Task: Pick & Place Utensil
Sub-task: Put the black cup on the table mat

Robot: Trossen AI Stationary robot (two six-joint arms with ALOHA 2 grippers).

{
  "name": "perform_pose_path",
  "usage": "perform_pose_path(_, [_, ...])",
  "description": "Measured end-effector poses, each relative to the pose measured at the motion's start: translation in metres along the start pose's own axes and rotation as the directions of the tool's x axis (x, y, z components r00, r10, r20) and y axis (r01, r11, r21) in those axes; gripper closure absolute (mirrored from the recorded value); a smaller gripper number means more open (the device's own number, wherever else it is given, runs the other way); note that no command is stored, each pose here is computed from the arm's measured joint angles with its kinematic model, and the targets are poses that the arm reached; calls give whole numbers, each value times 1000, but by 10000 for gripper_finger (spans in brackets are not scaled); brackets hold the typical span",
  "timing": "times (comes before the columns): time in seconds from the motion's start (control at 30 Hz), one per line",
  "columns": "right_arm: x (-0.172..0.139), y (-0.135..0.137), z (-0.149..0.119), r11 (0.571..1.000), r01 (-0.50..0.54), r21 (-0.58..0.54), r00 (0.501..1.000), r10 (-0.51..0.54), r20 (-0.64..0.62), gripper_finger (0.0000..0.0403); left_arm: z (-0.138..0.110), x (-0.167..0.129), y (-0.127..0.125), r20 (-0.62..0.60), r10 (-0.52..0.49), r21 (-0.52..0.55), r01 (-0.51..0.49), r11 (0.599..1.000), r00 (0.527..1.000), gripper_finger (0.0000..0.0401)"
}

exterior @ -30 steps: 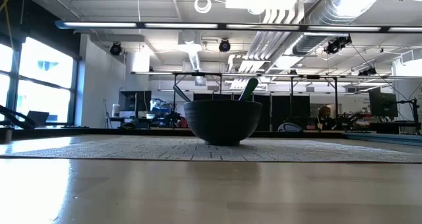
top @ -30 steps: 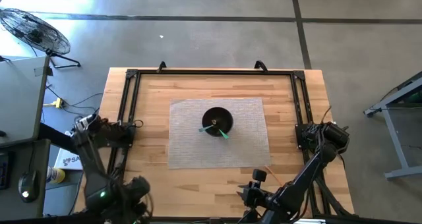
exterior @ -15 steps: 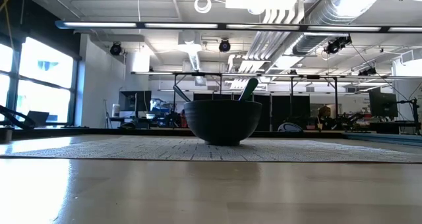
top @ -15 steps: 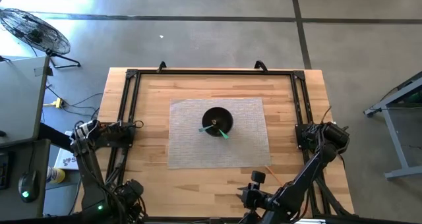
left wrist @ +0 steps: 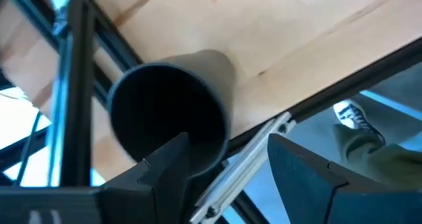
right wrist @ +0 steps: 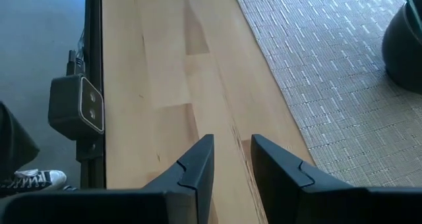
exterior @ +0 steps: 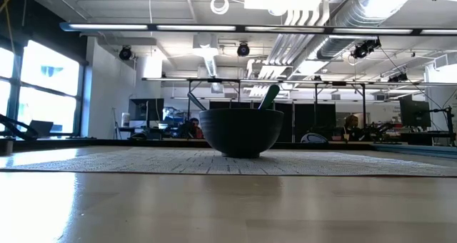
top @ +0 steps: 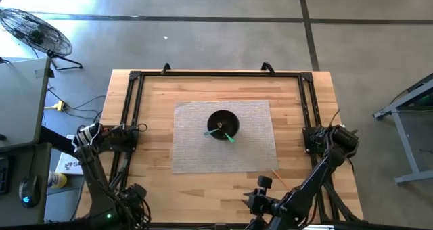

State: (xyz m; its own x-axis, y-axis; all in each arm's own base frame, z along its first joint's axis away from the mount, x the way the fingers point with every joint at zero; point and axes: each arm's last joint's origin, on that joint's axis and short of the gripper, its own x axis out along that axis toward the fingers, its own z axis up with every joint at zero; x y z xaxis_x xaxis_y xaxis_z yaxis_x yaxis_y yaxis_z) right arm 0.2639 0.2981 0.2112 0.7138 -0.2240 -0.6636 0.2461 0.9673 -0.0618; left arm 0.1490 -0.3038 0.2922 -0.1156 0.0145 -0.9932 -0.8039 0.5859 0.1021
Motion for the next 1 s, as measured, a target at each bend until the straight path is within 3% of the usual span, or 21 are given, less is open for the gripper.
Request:
perform_pose_path(0.13, [0, 0, 0, 1000, -3, 2, 1000, 3, 0, 308, -1, 2, -4, 6, -41, 23, 41, 999, 999, 201])
perform_pose_path(0.37, [0, 1, 1, 1000, -7, 7, 1000, 7, 3, 308, 1, 12, -1, 0, 9, 10, -9, 1000, 1000, 201])
perform_pose_path(1.0, [0, 1, 1, 1000, -14, 13, 1000, 13, 4, 308, 4, 33, -4, 45, 0, 45, -2, 999, 999, 201])
